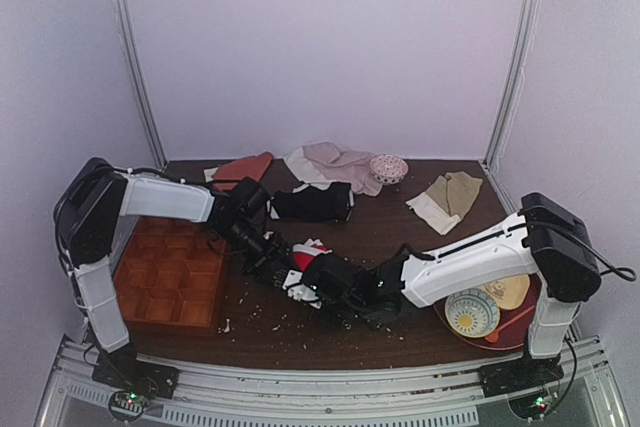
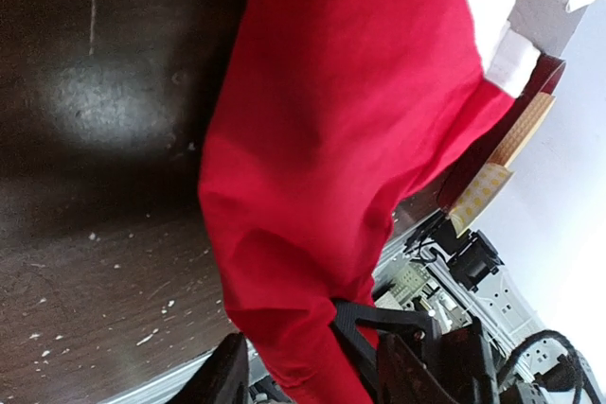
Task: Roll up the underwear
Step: Roll the underwear at the center of the board.
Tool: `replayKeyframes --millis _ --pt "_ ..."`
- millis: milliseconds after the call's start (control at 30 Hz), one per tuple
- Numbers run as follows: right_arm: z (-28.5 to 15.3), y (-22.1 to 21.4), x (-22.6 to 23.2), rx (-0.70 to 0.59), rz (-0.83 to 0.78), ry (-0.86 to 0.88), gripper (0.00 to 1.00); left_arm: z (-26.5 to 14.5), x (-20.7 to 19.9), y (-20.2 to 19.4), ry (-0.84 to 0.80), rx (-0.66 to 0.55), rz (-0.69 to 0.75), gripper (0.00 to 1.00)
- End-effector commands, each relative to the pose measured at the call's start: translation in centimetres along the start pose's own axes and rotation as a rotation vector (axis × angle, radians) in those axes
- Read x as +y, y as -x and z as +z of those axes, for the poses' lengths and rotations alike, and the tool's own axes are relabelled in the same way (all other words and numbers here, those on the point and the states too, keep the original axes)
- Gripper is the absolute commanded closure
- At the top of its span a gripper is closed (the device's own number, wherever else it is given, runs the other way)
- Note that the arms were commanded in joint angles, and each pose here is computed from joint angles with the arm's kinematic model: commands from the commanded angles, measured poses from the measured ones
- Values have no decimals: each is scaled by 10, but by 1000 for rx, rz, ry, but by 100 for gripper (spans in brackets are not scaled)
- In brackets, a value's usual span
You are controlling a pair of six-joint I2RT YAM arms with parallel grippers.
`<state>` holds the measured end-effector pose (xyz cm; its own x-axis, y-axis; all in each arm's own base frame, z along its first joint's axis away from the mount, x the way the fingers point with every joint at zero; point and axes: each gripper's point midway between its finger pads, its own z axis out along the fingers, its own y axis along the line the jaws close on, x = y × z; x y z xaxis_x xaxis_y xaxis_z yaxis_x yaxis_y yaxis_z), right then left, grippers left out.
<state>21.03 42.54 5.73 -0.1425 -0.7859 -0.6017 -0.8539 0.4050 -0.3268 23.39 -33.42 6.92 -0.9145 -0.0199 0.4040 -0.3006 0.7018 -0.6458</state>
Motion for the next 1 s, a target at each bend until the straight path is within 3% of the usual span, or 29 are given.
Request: replayKeyframes --millis 0,967 --pt "-11 9 -1 11 78 134 100 -7 -2 1 -19 -37 20 53" --pt "16 5 30 194 262 635 100 -42 23 0 47 -162 51 58"
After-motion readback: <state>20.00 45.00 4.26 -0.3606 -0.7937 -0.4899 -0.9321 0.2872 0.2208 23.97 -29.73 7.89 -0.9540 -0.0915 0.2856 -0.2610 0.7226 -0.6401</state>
